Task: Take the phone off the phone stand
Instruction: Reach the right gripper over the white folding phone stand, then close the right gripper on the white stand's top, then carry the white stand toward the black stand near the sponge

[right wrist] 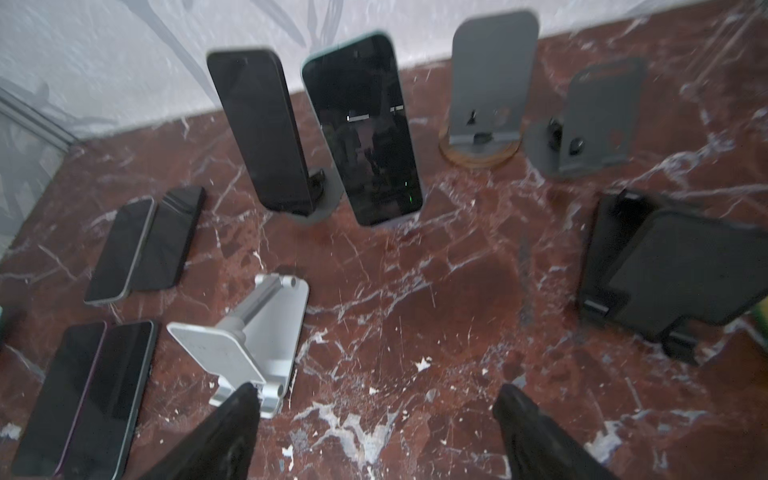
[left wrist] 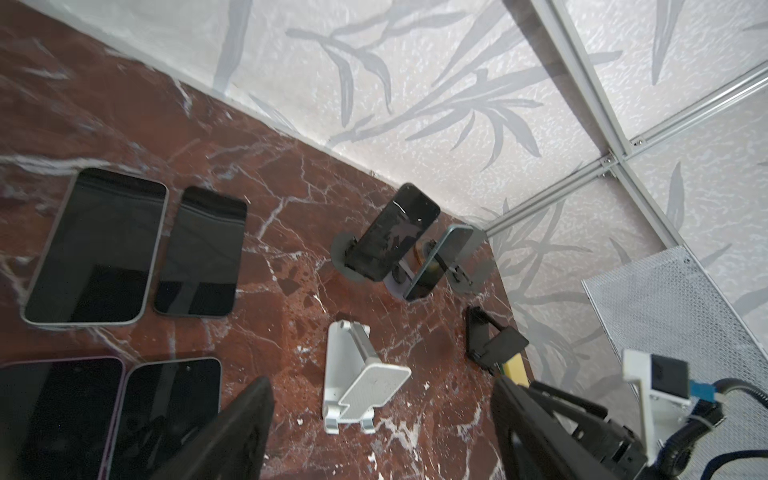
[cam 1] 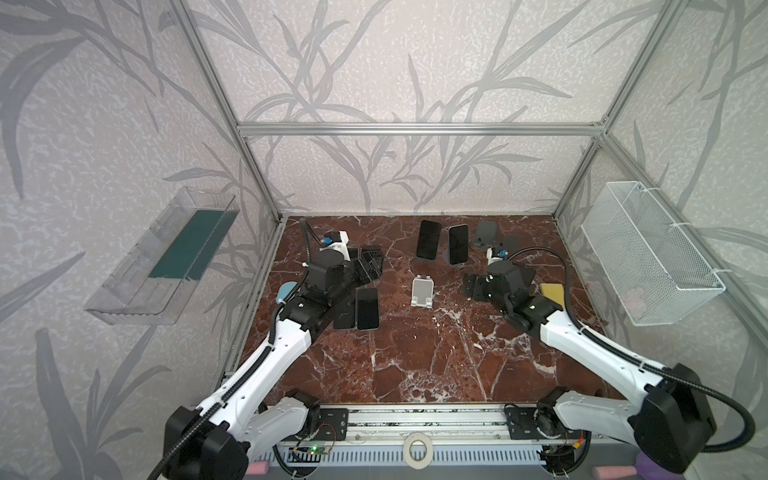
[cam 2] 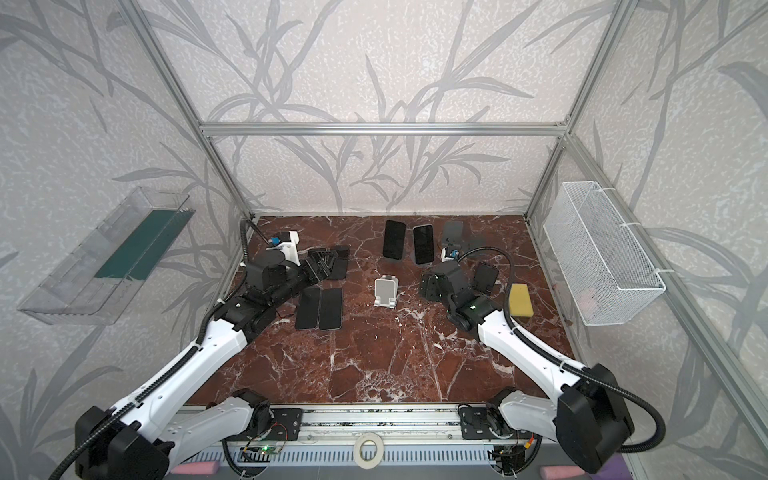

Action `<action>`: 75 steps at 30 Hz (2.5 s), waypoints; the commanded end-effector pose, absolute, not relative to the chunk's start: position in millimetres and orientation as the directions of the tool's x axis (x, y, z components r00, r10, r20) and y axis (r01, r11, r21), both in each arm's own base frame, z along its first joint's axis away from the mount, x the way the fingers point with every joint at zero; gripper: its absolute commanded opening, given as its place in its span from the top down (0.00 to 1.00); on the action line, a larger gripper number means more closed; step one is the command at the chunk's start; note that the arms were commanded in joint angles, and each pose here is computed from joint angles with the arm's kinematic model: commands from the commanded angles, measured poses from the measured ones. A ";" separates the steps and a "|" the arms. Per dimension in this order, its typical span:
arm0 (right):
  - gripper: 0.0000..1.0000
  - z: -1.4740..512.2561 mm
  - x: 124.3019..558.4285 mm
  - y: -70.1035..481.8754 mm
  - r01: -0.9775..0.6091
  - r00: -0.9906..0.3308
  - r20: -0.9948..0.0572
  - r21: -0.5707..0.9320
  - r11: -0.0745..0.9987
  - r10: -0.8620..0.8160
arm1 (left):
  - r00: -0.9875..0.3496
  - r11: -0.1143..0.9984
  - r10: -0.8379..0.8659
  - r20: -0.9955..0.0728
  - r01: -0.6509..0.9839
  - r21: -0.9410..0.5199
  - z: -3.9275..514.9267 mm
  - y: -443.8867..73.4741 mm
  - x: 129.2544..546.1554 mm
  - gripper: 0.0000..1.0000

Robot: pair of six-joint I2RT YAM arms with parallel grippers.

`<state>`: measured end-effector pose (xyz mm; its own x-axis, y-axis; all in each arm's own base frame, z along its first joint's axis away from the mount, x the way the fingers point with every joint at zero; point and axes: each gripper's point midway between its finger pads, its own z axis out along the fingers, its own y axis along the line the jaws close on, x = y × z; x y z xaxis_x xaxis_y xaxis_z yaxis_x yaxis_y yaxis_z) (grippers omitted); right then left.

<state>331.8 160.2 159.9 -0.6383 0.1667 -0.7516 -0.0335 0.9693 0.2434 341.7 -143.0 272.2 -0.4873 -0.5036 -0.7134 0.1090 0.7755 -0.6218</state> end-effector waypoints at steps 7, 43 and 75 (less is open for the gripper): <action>0.01 165.0 308.8 193.1 -0.055 -0.658 -0.748 0.159 0.986 0.084 | -0.399 0.821 -0.527 -0.750 -0.012 -0.570 266.4 -109.4 344.6 0.15; 0.38 73.0 383.2 291.9 0.029 -0.715 -0.698 0.042 0.999 0.050 | -0.381 0.771 -0.570 -0.728 0.057 -0.634 290.6 -113.7 335.3 0.15; 0.45 120.8 438.9 71.8 0.237 -0.619 -0.753 0.089 0.967 0.221 | -0.415 0.757 -0.573 -0.707 0.063 -0.650 283.7 -120.9 337.7 0.15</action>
